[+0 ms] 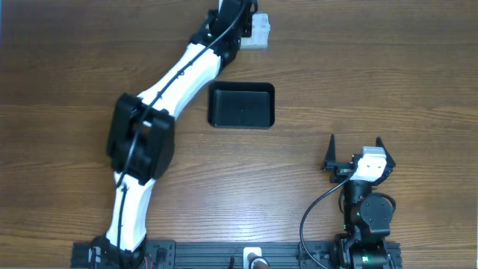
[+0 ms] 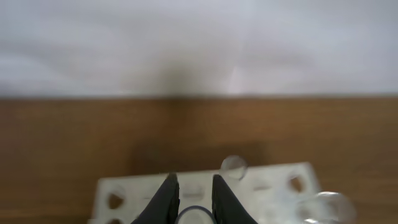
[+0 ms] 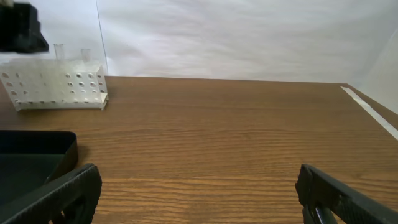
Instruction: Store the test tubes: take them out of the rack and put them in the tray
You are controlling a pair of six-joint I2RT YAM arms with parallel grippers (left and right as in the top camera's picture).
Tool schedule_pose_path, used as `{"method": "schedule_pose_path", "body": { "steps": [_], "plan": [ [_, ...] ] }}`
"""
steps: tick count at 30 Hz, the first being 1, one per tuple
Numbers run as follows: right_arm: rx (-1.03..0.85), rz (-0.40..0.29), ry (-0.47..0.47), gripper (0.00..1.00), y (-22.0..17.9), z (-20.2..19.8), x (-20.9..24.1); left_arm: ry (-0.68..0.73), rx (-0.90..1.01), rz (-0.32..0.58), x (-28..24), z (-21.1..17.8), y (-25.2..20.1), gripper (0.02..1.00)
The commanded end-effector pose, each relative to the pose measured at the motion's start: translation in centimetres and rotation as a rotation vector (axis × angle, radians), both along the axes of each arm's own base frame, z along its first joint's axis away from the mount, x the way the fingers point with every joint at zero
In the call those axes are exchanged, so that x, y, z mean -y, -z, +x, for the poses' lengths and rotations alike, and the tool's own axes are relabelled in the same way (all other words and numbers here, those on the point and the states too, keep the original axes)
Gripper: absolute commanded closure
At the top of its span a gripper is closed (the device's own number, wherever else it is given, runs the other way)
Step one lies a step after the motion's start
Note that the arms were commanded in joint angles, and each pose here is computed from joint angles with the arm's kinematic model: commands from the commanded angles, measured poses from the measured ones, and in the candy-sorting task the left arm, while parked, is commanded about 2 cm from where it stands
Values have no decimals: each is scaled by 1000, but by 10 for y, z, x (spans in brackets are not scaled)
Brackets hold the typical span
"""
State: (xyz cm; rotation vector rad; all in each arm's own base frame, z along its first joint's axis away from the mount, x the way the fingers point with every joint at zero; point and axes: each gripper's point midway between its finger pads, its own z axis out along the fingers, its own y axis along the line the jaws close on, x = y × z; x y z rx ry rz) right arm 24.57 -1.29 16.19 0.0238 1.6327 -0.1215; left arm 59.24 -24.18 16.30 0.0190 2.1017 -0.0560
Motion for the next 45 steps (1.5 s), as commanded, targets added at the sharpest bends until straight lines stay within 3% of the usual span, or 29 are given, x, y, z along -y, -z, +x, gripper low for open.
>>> {"method": "schedule_pose_path", "body": {
  "steps": [1,4,6,11,13,17,27,45],
  "plan": [
    [-2,-1,1,9,3,0,1,6,218,-90,-20,-29,-158,884],
    [-2,-1,1,7,3,0,1,45,223,-118,-28,-63,-203,888],
    [-2,-1,1,9,3,0,1,42,148,-135,-33,-82,-200,893],
    [-2,-1,1,9,3,0,1,-52,-177,-159,-47,-125,-132,930],
    [-2,-1,1,9,3,0,1,-41,-344,-105,-39,-149,-80,936],
    [-2,-1,1,7,3,0,1,-21,-466,-23,-28,-168,-22,932],
    [-2,-1,1,7,3,0,1,-11,-572,55,-14,-165,53,930],
    [-2,-1,1,9,3,0,1,-23,-633,99,-12,-158,108,890]
  ]
}}
